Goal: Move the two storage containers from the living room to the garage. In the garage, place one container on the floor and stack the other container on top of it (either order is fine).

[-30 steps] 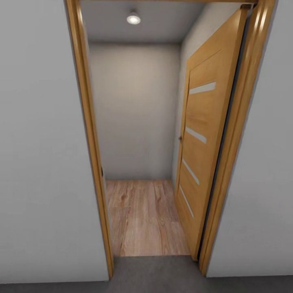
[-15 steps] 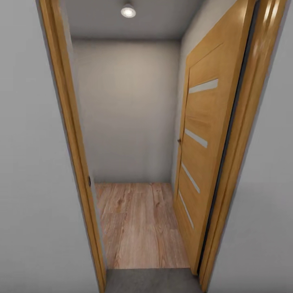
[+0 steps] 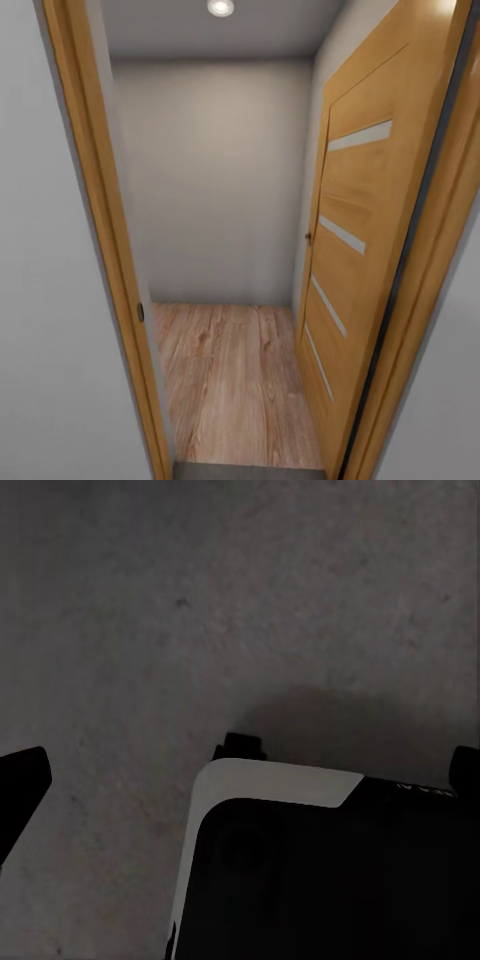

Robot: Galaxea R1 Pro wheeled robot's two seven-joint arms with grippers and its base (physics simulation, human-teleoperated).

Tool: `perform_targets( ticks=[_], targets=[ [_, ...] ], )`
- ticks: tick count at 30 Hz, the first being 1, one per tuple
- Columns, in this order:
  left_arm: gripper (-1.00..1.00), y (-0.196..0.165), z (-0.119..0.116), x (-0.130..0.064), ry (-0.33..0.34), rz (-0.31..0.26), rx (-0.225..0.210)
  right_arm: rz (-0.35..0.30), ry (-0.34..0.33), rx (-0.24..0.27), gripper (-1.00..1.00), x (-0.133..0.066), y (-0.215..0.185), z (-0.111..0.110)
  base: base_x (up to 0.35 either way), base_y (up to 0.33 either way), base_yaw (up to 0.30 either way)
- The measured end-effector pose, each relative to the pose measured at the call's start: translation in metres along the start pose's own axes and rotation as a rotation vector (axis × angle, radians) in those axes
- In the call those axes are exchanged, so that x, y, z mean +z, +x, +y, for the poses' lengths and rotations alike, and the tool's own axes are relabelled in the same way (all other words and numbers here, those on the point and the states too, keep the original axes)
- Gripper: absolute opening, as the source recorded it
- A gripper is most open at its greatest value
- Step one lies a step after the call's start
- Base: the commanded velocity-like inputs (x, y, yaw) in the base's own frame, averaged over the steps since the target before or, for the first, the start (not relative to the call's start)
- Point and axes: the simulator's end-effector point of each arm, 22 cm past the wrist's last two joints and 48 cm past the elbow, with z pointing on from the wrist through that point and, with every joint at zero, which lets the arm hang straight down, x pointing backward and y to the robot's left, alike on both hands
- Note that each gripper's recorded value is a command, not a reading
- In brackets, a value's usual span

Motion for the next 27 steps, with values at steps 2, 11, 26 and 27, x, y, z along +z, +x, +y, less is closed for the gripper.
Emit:
perform_targets(
  ticks=[2, 11, 26, 27],
  targets=[
    [1.00, 0.0000, -0.0001, 0.0000, 0.000, 0.001, 0.001, -0.001, 0.001, -0.001, 1.00, 0.0000, -0.0002, -0.0007, 0.318, 0.000, 0.000],
    [1.00, 0.0010, -0.0002, 0.0000, 0.001, 0.005, 0.001, 0.001, 0.002, -0.003, 1.00, 0.0000, 0.0002, -0.0022, 0.320, 0.000, 0.000],
    [1.00, 0.0001, 0.0000, 0.0000, 0.000, 0.001, 0.001, -0.001, 0.002, -0.003, 1.00, 0.0000, -0.0002, -0.0023, 0.321, 0.000, 0.000],
    [1.00, 0.0001, -0.0001, 0.0000, 0.000, 0.001, 0.000, -0.001, 0.002, -0.003, 1.00, 0.0000, -0.0002, -0.0019, 0.321, 0.000, 0.000]
  ],
)
